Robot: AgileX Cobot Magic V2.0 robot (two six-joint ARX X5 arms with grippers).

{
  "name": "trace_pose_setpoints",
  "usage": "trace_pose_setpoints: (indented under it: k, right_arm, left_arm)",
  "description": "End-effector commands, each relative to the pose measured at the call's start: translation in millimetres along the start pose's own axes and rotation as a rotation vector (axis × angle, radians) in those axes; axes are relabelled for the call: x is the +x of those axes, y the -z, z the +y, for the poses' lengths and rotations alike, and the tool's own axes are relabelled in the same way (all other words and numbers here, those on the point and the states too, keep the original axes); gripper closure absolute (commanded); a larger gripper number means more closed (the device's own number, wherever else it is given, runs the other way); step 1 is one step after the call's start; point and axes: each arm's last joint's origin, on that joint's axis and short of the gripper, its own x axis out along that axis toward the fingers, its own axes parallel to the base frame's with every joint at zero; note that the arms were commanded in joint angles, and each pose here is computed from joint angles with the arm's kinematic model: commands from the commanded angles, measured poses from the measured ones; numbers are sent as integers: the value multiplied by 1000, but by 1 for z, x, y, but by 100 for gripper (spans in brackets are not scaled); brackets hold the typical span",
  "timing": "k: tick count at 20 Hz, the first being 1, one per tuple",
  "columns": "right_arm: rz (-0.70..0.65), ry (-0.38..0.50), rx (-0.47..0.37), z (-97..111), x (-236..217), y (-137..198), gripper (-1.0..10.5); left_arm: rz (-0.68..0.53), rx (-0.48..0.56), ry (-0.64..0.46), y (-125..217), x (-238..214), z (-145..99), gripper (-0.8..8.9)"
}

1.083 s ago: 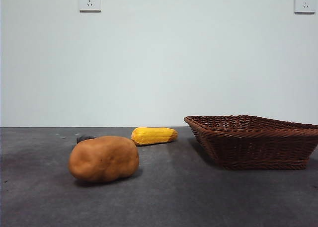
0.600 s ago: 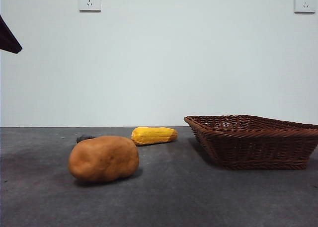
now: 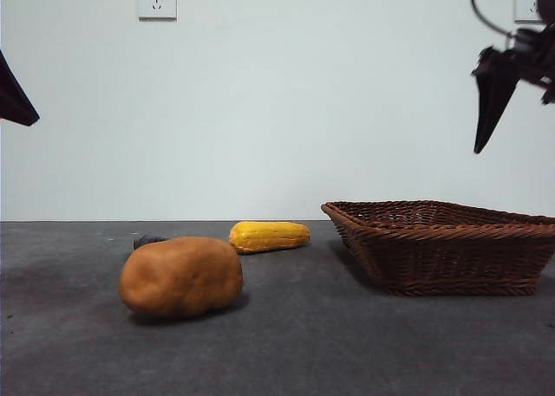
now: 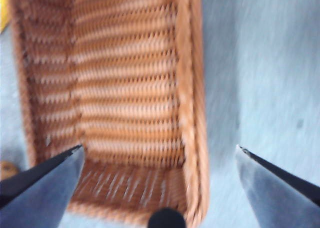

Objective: Help me put the vegetables on the table into the basket

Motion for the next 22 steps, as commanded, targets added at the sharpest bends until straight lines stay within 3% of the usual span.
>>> trace_pose_setpoints:
  k: [1,10,12,15,22]
  right_arm:
    - [37,26,-43,0,13,-17,443]
    - [144,67,-65,-9,78,-50,469]
    - [174,70,-58,-13,89,-49,604]
    - [176,70,-59,-15,94,-50,955]
    - [181,69,-75,-14,88,-49,962]
  left_arm:
    - [11,-2,2,-1,3,2,818]
    - [48,-1,-1,-3,13,6,817]
    - [36,19,1,-4,13,5,818]
    - [37,26,2,-6,14,5,818]
    - [117,104,-1,-51,13,-2,818]
